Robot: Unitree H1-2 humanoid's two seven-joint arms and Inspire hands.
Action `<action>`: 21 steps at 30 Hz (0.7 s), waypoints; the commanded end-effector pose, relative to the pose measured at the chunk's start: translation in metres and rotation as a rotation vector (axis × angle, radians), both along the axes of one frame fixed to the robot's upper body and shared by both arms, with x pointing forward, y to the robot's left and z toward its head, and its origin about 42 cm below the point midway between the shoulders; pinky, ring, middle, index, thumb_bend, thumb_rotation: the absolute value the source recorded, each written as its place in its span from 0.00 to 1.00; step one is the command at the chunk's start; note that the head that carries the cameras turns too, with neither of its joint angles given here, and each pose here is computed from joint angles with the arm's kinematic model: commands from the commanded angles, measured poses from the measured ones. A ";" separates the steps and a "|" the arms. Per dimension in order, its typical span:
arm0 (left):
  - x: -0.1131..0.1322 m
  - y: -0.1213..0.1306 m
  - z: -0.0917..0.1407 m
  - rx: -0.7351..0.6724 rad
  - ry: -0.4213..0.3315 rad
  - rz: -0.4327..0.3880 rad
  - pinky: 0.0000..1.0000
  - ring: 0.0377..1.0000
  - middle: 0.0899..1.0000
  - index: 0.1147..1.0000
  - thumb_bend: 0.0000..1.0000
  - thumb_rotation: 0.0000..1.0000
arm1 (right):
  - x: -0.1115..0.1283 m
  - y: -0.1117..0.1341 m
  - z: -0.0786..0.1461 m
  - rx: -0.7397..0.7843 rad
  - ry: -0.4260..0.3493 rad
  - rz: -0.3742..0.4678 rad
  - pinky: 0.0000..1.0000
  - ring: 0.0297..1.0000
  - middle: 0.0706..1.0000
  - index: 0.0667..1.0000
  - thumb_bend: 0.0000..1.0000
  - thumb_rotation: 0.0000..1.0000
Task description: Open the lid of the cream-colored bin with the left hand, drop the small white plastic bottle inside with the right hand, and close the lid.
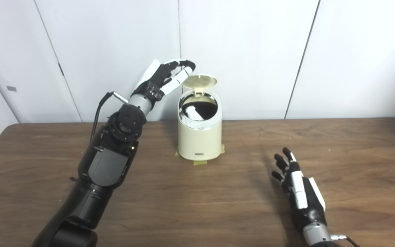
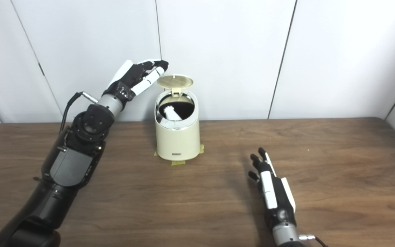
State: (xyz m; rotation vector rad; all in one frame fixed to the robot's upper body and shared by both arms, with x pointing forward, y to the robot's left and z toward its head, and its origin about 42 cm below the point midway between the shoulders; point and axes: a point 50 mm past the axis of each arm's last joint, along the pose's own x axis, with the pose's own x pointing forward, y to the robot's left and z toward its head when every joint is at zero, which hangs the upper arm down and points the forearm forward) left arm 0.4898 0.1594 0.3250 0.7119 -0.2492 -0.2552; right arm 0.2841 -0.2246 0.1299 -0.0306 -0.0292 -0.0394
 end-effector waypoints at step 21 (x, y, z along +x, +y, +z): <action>-0.005 -0.026 0.035 0.314 -0.248 -0.098 0.83 0.88 0.84 0.78 0.53 0.77 | 0.001 0.008 0.013 0.073 -0.030 0.014 0.86 0.93 0.89 0.99 0.58 1.00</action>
